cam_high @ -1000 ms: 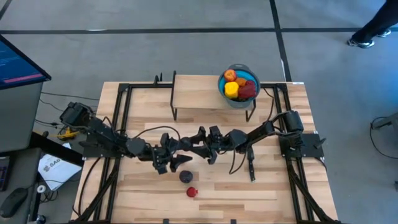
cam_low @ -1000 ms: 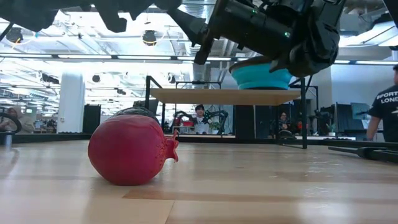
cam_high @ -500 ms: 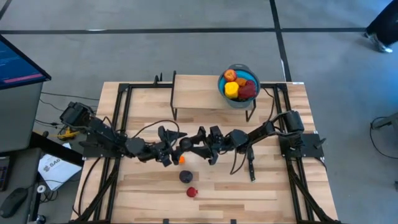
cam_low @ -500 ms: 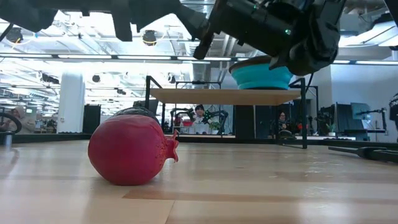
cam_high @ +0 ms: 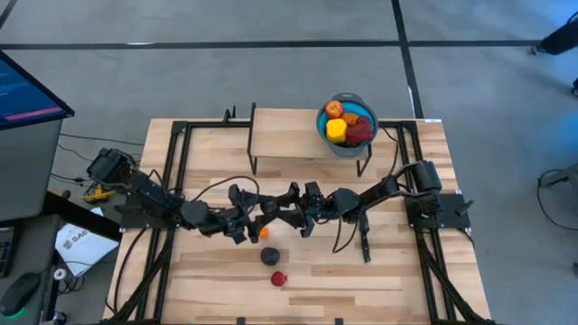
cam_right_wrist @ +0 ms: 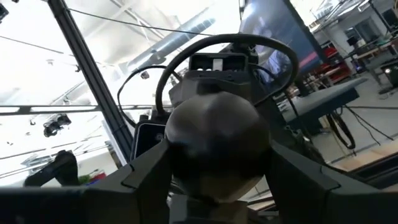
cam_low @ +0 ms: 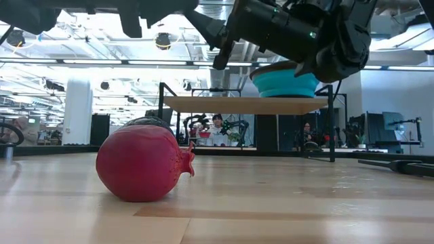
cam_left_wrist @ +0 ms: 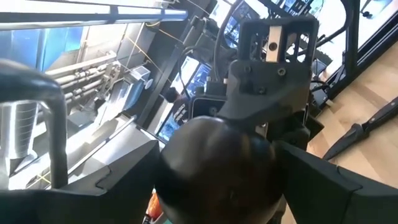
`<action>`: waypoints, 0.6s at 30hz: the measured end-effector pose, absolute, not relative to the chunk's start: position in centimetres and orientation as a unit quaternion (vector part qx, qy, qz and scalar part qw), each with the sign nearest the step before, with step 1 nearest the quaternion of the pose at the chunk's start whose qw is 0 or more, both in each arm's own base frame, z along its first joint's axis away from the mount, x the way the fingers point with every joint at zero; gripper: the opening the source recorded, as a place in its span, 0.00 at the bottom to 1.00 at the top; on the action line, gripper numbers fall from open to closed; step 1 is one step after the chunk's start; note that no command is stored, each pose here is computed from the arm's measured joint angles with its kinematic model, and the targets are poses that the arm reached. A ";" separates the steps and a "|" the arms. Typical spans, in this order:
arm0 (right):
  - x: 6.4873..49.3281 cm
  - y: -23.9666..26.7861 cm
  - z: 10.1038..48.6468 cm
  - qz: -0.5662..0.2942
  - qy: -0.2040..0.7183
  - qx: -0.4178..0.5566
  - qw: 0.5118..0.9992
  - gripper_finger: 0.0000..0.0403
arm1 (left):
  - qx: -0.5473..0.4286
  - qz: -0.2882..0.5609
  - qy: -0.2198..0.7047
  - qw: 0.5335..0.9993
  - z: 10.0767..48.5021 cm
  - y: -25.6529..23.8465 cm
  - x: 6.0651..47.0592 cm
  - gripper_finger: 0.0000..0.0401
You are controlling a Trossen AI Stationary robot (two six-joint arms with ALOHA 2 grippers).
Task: Pick & Place Fruit
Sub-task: Put the plum into the strainer bowl
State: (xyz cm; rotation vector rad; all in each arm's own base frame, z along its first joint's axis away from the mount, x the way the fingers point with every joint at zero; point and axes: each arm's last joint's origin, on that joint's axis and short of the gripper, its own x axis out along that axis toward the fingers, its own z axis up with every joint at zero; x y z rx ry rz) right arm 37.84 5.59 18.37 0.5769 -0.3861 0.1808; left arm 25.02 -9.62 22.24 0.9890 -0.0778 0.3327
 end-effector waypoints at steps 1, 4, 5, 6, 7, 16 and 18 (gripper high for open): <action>37.8 5.6 18.4 0.087 -0.189 0.279 0.937 0.56 | 0.472 0.158 -0.038 0.866 22.3 -9.6 25.0 0.75; 37.8 5.6 18.4 0.086 -0.190 0.276 0.938 0.56 | 0.470 0.163 -0.037 0.867 22.3 -9.6 25.0 0.75; 37.8 5.6 18.4 0.086 -0.190 0.276 0.938 0.56 | 0.470 0.166 -0.034 0.866 22.3 -9.6 25.0 0.75; 37.8 5.6 18.3 0.085 -0.190 0.277 0.938 0.56 | 0.469 0.169 -0.032 0.866 22.3 -9.5 25.0 0.75; 37.9 5.5 18.3 0.085 -0.190 0.277 0.938 0.56 | 0.468 0.172 -0.030 0.866 22.3 -9.5 25.0 0.75; 37.9 5.6 18.3 0.083 -0.187 0.279 0.938 0.56 | 0.454 0.178 -0.028 0.873 22.3 -9.5 25.0 0.65; 37.9 5.6 18.2 0.085 -0.182 0.279 0.939 0.56 | 0.450 0.178 -0.027 0.875 22.3 -9.5 25.0 0.63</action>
